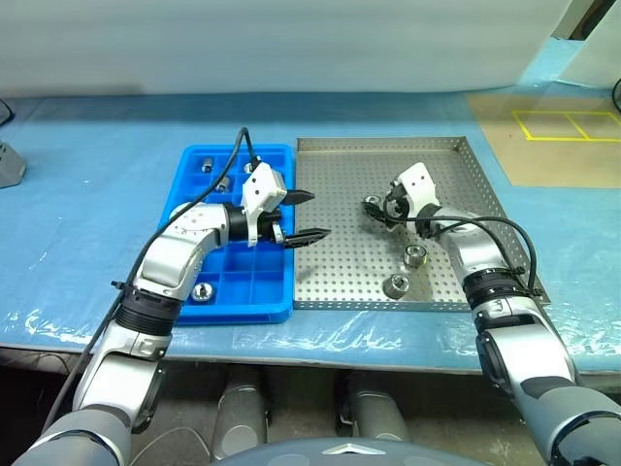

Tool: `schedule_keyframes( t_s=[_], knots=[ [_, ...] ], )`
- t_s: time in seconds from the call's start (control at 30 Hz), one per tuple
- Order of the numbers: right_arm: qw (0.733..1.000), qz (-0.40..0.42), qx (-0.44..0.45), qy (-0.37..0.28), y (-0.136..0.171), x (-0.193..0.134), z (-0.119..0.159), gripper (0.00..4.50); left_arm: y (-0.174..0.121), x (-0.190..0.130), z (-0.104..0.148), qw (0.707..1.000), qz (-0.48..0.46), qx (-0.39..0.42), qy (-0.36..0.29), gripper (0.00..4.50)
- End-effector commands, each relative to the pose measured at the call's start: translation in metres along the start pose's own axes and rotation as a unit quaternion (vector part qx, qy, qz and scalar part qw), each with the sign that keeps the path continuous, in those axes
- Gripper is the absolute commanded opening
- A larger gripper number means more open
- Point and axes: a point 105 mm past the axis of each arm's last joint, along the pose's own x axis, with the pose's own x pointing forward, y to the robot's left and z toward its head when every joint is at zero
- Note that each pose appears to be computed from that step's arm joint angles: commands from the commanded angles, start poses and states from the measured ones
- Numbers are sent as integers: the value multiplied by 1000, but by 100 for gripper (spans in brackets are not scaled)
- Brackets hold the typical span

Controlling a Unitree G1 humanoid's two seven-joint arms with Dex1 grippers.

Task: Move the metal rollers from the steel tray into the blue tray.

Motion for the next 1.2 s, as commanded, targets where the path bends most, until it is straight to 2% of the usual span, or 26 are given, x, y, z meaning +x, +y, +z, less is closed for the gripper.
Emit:
schedule_keyframes(
  t_s=[0.03, 0.4, 0.5, 0.6, 0.67, 0.77, 0.8, 0.83, 0.93, 1.03, 1.1, 1.2],
  knots=[
    [1000, 3, -4, -29, 4, 8, 15, 450, 0, -4, 11, 1000, 6, 17, -13, 414],
    [1000, -5, 26, -14, 5, 16, 5, 450, -3, -7, 9, 1000, 10, 15, -6, 414],
    [1000, -3, 24, -14, 6, 17, 4, 384, -4, -7, 9, 1000, 10, 15, -3, 417],
    [1000, -11, 22, -11, 4, 17, 4, 291, -3, -7, 9, 1000, 10, 16, -2, 417],
    [1000, -1, 24, -21, 7, 17, 6, 291, -3, -7, 9, 1000, 10, 16, -1, 417],
    [1000, -5, 24, -17, 7, 18, 5, 234, -3, -6, 9, 1000, 10, 17, 0, 417],
    [1000, -8, 23, -15, 6, 18, 4, 200, -3, -6, 9, 1000, 10, 17, 1, 417],
    [999, 2, 25, -23, 9, 18, 7, 169, -2, -7, 9, 1000, 11, 18, 1, 417],
    [999, 16, 25, -38, 12, 19, 16, 168, 1, -10, 12, 1000, 20, 17, -3, 417],
    [998, 27, -2, -64, 16, 20, 38, 168, 5, -23, 15, 999, 35, 23, -1, 417],
    [994, 51, -14, -94, 24, 19, 59, 168, 9, -36, 19, 998, 50, 25, -2, 417],
    [981, 113, -38, -156, 50, 12, 105, 168, 18, -62, 22, 995, 96, 28, 6, 417]
  ],
)
